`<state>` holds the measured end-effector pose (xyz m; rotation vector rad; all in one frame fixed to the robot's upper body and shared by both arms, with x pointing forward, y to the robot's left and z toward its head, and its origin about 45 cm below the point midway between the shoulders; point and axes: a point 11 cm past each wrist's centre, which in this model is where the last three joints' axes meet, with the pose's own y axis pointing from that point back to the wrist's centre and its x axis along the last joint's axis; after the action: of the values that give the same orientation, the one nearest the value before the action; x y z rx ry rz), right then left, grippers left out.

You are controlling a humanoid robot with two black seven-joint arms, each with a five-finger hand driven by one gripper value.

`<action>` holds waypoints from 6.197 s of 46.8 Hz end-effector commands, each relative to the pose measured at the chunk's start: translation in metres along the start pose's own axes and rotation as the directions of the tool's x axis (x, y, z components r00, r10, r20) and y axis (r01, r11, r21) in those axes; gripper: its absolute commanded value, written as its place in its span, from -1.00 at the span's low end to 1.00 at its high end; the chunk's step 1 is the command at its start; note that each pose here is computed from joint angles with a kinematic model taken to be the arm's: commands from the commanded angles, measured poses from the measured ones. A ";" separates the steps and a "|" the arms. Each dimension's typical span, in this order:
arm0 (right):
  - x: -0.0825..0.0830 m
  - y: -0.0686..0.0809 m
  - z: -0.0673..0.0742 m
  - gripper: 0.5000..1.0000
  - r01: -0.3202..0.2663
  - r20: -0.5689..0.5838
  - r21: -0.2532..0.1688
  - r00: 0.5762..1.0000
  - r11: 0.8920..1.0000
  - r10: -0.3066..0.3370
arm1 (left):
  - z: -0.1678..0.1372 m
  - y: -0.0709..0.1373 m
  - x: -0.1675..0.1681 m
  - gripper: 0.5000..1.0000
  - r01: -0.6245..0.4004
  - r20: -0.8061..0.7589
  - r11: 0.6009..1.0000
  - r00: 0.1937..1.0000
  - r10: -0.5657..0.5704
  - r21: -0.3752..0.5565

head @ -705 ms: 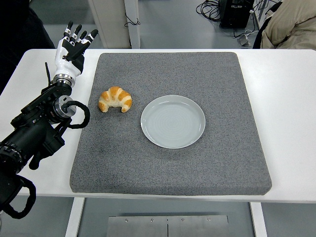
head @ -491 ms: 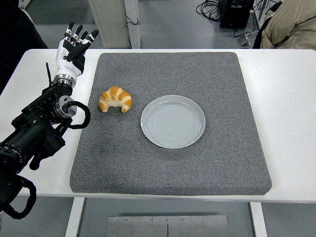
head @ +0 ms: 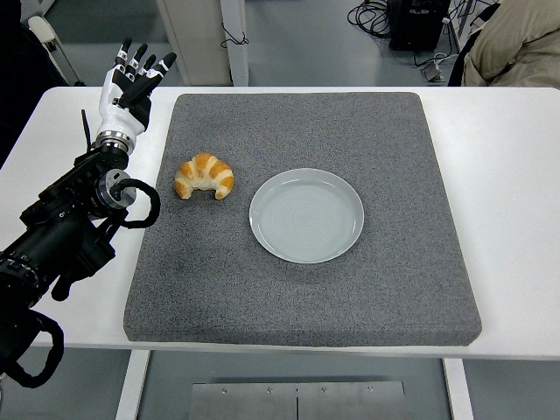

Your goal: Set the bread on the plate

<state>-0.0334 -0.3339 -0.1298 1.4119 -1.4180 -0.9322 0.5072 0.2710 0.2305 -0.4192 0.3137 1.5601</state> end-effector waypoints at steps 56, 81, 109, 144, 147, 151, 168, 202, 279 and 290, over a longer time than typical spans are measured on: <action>0.000 0.000 0.000 1.00 0.000 0.000 0.000 1.000 1.000 0.000 | 0.033 0.019 -0.028 0.88 0.381 0.639 0.874 0.599 -0.482 0.303; 0.000 0.000 0.000 1.00 0.000 0.000 0.000 1.000 1.000 0.000 | 0.037 0.034 -0.031 0.88 0.424 0.806 0.778 0.162 -0.569 0.464; 0.000 0.000 0.000 1.00 0.000 0.000 0.000 1.000 1.000 0.000 | 0.037 0.040 -0.016 0.88 0.342 0.815 0.755 -0.065 -0.576 0.560; 0.000 0.000 0.000 1.00 0.000 0.000 0.000 1.000 1.000 0.000 | -0.005 0.053 -0.023 0.88 0.356 0.839 0.765 -0.133 -0.527 0.537; 0.000 0.000 0.000 1.00 0.000 0.000 0.000 1.000 1.000 0.000 | -0.012 0.055 -0.027 0.88 0.362 0.833 0.756 -0.133 -0.537 0.545; 0.000 0.000 0.000 1.00 0.000 0.000 0.000 1.000 1.000 0.000 | -0.015 0.057 -0.024 0.88 0.355 0.827 0.751 -0.150 -0.542 0.557; 0.000 0.000 0.000 1.00 0.000 -0.002 0.000 1.000 1.000 0.000 | -0.016 0.057 -0.017 0.86 0.335 0.827 0.757 -0.188 -0.529 0.561; 0.000 0.000 0.000 1.00 0.000 0.000 0.000 1.000 1.000 0.000 | -0.026 0.052 -0.017 0.49 0.319 0.828 0.765 -0.196 -0.525 0.560; 0.000 0.000 0.000 1.00 0.000 0.000 0.000 1.000 1.000 0.000 | 0.106 -0.002 -0.101 -0.55 0.469 0.891 0.765 -0.329 -0.313 0.442; 0.000 0.000 0.000 1.00 0.000 0.000 0.000 1.000 1.000 0.000 | 0.128 -0.007 -0.122 -0.55 0.494 0.899 0.761 -0.342 -0.275 0.421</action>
<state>-0.0334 -0.3340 -0.1298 1.4115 -1.4181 -0.9318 0.5055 0.2218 0.3906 0.7022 -1.1894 0.7005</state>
